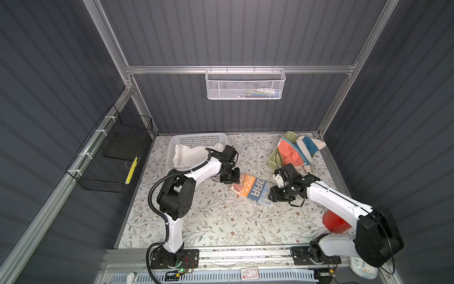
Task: Fold and stack the towels
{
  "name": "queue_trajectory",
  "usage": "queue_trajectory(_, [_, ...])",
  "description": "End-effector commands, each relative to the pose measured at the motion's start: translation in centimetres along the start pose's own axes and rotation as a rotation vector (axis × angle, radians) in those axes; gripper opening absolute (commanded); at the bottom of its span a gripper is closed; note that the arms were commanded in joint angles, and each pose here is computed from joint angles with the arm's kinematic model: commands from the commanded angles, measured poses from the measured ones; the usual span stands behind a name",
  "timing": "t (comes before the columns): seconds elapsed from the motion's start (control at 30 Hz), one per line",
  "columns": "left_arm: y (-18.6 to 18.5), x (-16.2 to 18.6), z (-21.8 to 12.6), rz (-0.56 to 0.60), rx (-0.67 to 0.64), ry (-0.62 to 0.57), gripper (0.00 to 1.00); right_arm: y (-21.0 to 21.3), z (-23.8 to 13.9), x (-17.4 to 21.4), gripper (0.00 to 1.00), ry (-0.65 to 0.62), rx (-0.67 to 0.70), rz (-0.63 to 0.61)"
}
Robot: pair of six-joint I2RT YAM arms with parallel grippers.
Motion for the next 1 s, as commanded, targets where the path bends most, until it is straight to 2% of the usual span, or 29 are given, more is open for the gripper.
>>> queue_trajectory(0.0, [1.3, -0.8, 0.1, 0.024, -0.038, -0.028, 0.24, 1.8, 0.4, -1.7, 0.57, -0.007, -0.068, -0.024])
queue_trajectory(0.07, [2.2, -0.9, 0.4, 0.012, -0.065, -0.021, 0.24, 2.4, 1.3, -2.2, 0.56, 0.019, -0.075, -0.033])
queue_trajectory(0.1, [2.8, -0.9, 0.5, 0.004, -0.08, -0.018, 0.28, 2.7, 1.7, -2.3, 0.56, 0.035, -0.08, -0.038])
queue_trajectory(0.2, [4.0, -0.6, 0.7, 0.0, -0.116, -0.01, 0.51, 3.0, 3.1, -1.6, 0.56, 0.095, -0.075, -0.046])
queue_trajectory(0.3, [4.2, -0.2, 0.9, 0.014, -0.115, 0.013, 0.59, 2.3, 4.2, -0.3, 0.55, 0.149, -0.048, -0.044])
queue_trajectory(0.6, [4.0, 1.4, 2.5, -0.003, -0.04, 0.049, 0.61, -1.5, 5.0, 3.8, 0.52, 0.243, 0.086, -0.021])
queue_trajectory(0.87, [3.1, 1.6, 4.4, -0.052, 0.007, 0.039, 0.62, -2.7, 4.0, 3.3, 0.51, 0.221, 0.147, -0.003])
queue_trajectory(0.97, [2.2, 2.0, 5.3, -0.077, 0.082, 0.065, 0.62, -2.6, 3.9, 3.1, 0.51, 0.217, 0.143, -0.008])
Point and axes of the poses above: each gripper's point midway between its finger pads, its own z axis out along the fingers, its own y axis along the line the jaws close on, x = y × z, the point moved 4 cm from there along -z, back along the fingers, and after that the axes turned 3 degrees about -z, right-handed, at the moved point
